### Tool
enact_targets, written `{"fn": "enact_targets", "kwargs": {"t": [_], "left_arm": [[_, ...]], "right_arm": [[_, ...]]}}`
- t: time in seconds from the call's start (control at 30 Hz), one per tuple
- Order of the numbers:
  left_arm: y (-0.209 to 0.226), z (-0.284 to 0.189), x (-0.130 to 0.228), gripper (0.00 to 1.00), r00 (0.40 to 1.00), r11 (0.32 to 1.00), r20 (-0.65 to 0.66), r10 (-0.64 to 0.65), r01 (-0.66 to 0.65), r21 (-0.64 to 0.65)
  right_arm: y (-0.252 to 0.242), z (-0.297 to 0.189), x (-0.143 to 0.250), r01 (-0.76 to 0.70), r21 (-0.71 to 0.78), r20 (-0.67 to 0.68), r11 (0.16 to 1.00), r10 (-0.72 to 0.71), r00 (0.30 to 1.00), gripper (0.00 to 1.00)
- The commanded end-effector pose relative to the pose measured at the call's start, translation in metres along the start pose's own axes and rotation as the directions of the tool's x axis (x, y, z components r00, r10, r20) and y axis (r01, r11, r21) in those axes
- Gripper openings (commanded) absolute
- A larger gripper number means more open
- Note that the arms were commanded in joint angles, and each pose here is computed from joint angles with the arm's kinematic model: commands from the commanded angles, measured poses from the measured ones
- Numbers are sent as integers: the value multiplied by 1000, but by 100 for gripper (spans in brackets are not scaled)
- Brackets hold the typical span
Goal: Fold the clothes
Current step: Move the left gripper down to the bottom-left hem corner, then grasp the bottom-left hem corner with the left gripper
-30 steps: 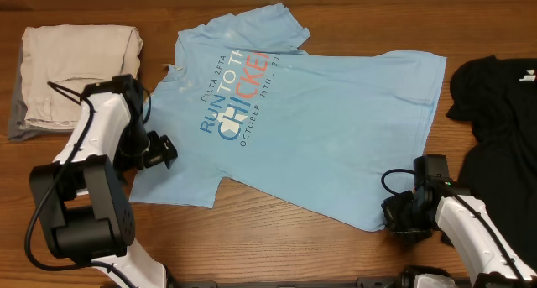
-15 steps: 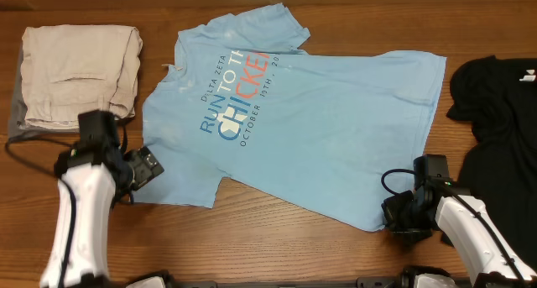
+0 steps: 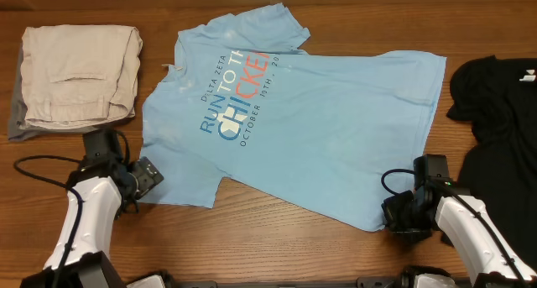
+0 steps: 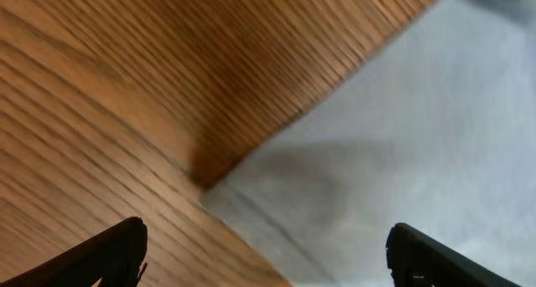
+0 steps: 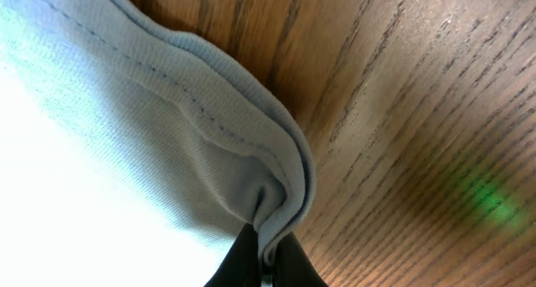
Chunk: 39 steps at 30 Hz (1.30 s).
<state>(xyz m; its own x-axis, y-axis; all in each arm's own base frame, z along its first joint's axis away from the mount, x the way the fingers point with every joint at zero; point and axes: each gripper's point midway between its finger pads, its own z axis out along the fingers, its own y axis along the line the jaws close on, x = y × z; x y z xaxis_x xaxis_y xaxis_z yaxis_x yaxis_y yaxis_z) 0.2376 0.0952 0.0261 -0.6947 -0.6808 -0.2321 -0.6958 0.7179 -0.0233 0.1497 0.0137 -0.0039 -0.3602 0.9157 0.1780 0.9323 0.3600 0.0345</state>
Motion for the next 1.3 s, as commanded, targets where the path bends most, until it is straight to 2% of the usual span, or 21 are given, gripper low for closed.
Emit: {"fn": "enact_targets", "kwargs": {"t": [0.0, 0.33, 0.47, 0.67, 0.97, 1.07, 1.27], "left_arm": [[6, 8, 1, 87, 1000, 1000, -18, -11, 11, -10], [4, 43, 14, 68, 993, 1000, -118, -6, 3, -24], [4, 55, 17, 49, 990, 999, -143, -5, 0, -32], [2, 57, 24, 4, 984, 1000, -177, -5, 2, -21], [-17, 45, 42, 4, 956, 996, -293, 15, 10, 86], [-25, 30, 44, 4, 943, 991, -331, 42, 4, 136], [-31, -7, 39, 4, 949, 983, -311, 55, 3, 183]], "right_arm": [[-10, 8, 0, -2, 34, 3, 999, 2, 1000, 6], [-10, 8, 0, -2, 35, 3, 999, 2, 1000, 7], [-10, 8, 0, -1, 35, 3, 999, 1, 1000, 7], [-10, 8, 0, -2, 35, 2, 999, 2, 1000, 6], [-12, 3, 7, -6, 49, -33, 999, 8, 999, 4], [-10, -5, 7, 38, 59, -40, 998, -36, 999, 4], [-2, -29, 7, 95, 71, -46, 993, -92, 995, 4]]}}
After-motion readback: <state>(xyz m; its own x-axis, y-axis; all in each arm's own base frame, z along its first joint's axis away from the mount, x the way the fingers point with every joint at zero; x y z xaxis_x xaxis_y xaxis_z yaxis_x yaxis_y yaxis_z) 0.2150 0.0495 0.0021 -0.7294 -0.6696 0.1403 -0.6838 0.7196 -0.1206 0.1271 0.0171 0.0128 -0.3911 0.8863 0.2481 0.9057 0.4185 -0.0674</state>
